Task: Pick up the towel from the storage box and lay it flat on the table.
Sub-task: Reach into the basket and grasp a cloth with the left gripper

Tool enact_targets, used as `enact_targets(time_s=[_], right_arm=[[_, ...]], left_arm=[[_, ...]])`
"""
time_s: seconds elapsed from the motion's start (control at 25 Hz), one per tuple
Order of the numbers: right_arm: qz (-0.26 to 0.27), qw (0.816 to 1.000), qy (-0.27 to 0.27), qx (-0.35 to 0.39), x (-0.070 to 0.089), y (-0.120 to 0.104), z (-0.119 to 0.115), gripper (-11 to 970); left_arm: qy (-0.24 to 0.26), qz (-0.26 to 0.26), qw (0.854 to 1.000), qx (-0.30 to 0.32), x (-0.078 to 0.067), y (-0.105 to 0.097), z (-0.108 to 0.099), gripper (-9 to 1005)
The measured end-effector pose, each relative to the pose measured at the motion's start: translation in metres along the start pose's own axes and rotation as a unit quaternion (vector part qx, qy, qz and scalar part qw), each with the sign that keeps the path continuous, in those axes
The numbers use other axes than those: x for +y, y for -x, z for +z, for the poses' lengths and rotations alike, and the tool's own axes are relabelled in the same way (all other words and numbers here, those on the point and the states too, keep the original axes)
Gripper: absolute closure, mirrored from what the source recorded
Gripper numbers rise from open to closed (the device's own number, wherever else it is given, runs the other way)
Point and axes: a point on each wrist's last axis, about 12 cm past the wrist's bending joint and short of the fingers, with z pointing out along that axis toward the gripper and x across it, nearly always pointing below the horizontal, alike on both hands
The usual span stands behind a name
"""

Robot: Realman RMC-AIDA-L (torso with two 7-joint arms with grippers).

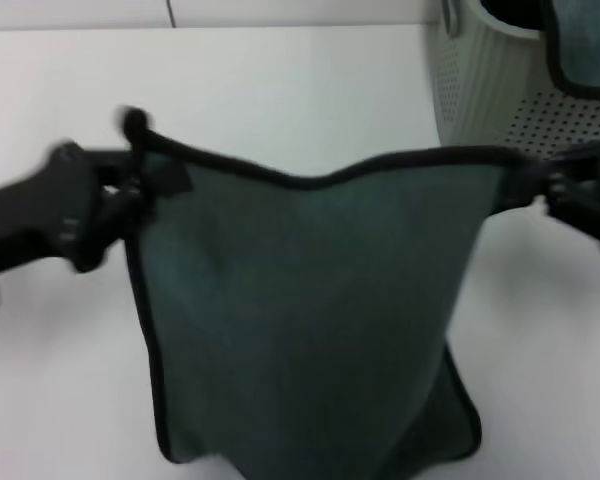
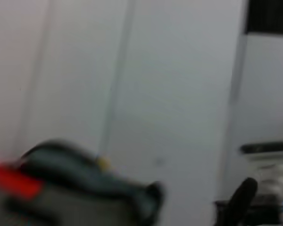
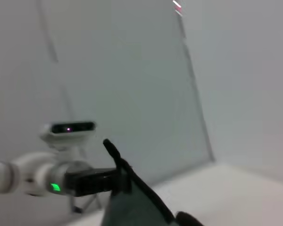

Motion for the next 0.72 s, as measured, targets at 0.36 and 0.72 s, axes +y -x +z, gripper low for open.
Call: enact_targets(time_s=[0.36,0.72], right_arm=[[0.067,0.99,-0.077,0.1,-0.071,-0.042,0.064,951],[0.03,0.988,-0.082,0.127,-0.089,-0.038,0.101,951]], left_arm=[[0.176,-0.026,0.978,0.106,0.046,-0.05,-0.004,984],[0.201,0.011,0.973,0.116,0.057,-0.05,0.003,984]])
